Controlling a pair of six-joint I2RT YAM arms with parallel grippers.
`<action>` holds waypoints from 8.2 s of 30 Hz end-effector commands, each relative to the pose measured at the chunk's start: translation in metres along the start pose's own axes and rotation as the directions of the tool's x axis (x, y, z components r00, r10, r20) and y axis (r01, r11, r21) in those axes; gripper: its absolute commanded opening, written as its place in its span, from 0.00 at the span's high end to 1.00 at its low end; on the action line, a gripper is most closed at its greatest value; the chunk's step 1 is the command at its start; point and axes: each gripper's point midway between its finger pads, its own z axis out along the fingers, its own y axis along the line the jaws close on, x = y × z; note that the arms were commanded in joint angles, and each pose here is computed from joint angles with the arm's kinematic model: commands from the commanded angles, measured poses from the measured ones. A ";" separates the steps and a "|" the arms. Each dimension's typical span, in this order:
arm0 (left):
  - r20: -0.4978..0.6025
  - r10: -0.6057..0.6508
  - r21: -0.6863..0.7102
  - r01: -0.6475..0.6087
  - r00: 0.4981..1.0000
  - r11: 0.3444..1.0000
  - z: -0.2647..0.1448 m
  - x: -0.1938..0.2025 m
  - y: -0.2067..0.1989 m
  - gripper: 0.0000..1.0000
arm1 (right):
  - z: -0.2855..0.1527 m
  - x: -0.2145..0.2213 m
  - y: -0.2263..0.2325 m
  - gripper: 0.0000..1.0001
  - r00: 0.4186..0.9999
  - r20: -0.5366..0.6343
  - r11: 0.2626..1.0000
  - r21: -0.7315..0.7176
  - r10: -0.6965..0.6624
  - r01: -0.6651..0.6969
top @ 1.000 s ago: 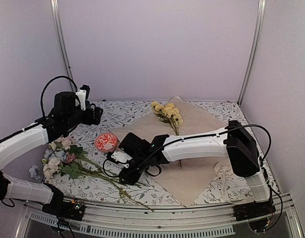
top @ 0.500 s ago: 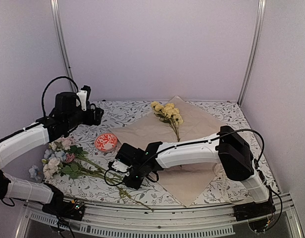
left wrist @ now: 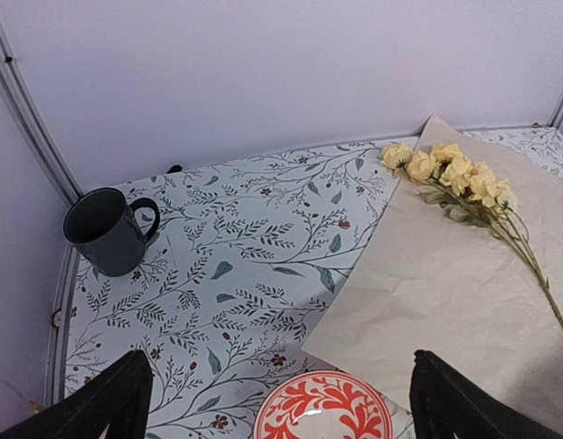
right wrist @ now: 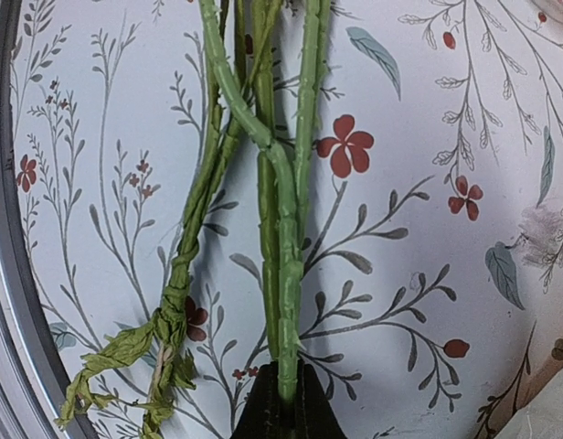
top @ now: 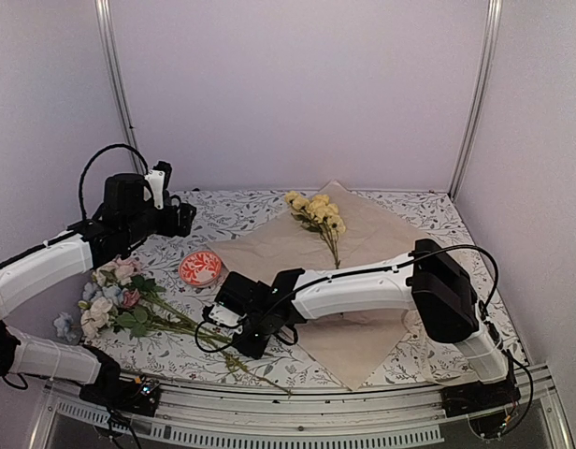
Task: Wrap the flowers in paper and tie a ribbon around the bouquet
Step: Pick up the fake flower from the corner of the board, then place the fake flower on the flattened wrapping paper, then pick up the fake flower from the corner of the board, then place the fake flower on the flattened wrapping paper.
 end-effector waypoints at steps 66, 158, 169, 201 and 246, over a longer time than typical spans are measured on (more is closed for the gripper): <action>0.007 -0.008 0.000 0.008 1.000 1.000 -0.001 -0.002 0.003 0.01 | -0.052 -0.040 -0.013 1.00 0.990 0.138 0.997 0.072 0.024 -0.034; 0.061 -0.080 0.137 0.071 0.995 0.988 -0.024 -0.017 -0.012 0.11 | -0.096 -0.042 -0.050 0.64 0.885 0.341 0.947 -0.067 0.317 -0.313; 0.051 -0.091 0.152 0.082 0.995 0.985 -0.022 -0.015 -0.013 0.11 | -0.029 -0.046 0.045 0.57 0.984 0.144 0.990 -0.112 0.104 -0.088; 0.027 -0.096 0.146 0.091 0.995 0.985 -0.015 -0.009 -0.011 0.12 | 0.026 0.004 0.068 1.00 0.997 -0.028 0.994 -0.080 0.077 -0.079; -0.071 -0.257 0.163 0.265 0.964 0.950 0.025 0.022 0.025 0.17 | -0.284 0.134 -0.071 1.00 0.299 0.564 0.546 -0.340 0.770 -0.766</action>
